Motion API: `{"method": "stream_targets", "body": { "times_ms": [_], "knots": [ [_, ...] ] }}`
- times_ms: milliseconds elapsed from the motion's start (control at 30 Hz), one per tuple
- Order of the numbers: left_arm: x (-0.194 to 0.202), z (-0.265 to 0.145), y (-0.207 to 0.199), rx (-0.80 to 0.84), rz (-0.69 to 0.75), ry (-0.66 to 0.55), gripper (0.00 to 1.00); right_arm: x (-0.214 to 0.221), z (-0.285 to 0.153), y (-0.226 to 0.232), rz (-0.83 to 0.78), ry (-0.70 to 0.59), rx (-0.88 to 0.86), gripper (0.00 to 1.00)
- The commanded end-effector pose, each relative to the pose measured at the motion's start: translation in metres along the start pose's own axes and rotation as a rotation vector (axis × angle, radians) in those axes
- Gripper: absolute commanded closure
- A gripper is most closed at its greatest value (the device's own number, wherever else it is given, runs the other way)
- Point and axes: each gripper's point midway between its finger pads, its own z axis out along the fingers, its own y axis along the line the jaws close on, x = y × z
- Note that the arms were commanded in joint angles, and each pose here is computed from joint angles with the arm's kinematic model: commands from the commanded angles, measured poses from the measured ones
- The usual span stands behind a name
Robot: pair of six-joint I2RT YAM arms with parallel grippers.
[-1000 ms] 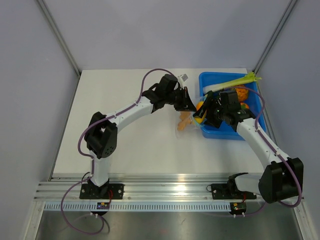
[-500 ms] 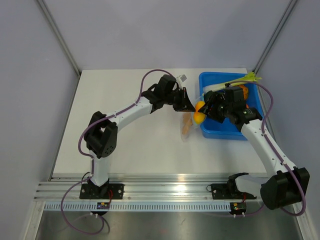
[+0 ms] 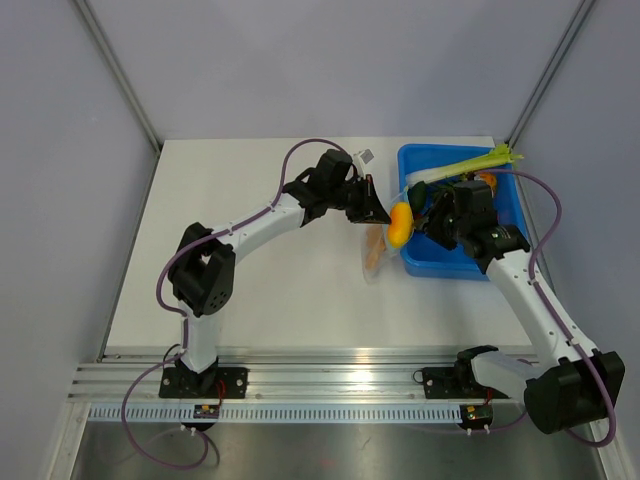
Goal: Place the food in the zip-top bag and seal the zipper
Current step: Adjust the zipper on the food storage bag.
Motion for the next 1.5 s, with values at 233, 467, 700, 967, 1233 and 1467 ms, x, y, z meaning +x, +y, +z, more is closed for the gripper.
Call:
{"method": "stream_targets", "body": {
  "times_ms": [233, 467, 700, 967, 1233, 1467],
  "knots": [
    [-0.009, -0.013, -0.026, 0.080, 0.038, -0.027, 1.00, 0.011, 0.017, -0.008, 0.038, 0.048, 0.013, 0.52],
    [-0.008, -0.012, -0.024, 0.078, 0.035, -0.025, 1.00, 0.027, 0.038, -0.004, 0.037, 0.125, -0.027, 0.57],
    [-0.009, -0.014, -0.026, 0.080, 0.041, -0.027, 1.00, 0.029, 0.046, -0.003, 0.044, 0.140, -0.032, 0.81],
    [-0.027, -0.049, 0.000, -0.056, 0.100, -0.068, 1.00, 0.009, 0.028, 0.010, 0.005, 0.088, -0.057, 1.00],
    [-0.033, -0.098, 0.028, -0.122, 0.084, -0.131, 1.00, 0.010, 0.019, 0.050, 0.021, 0.125, -0.213, 1.00],
    [-0.018, -0.086, 0.029, -0.128, 0.077, -0.073, 1.00, 0.015, 0.029, 0.076, -0.037, 0.134, -0.220, 1.00]
  ]
}}
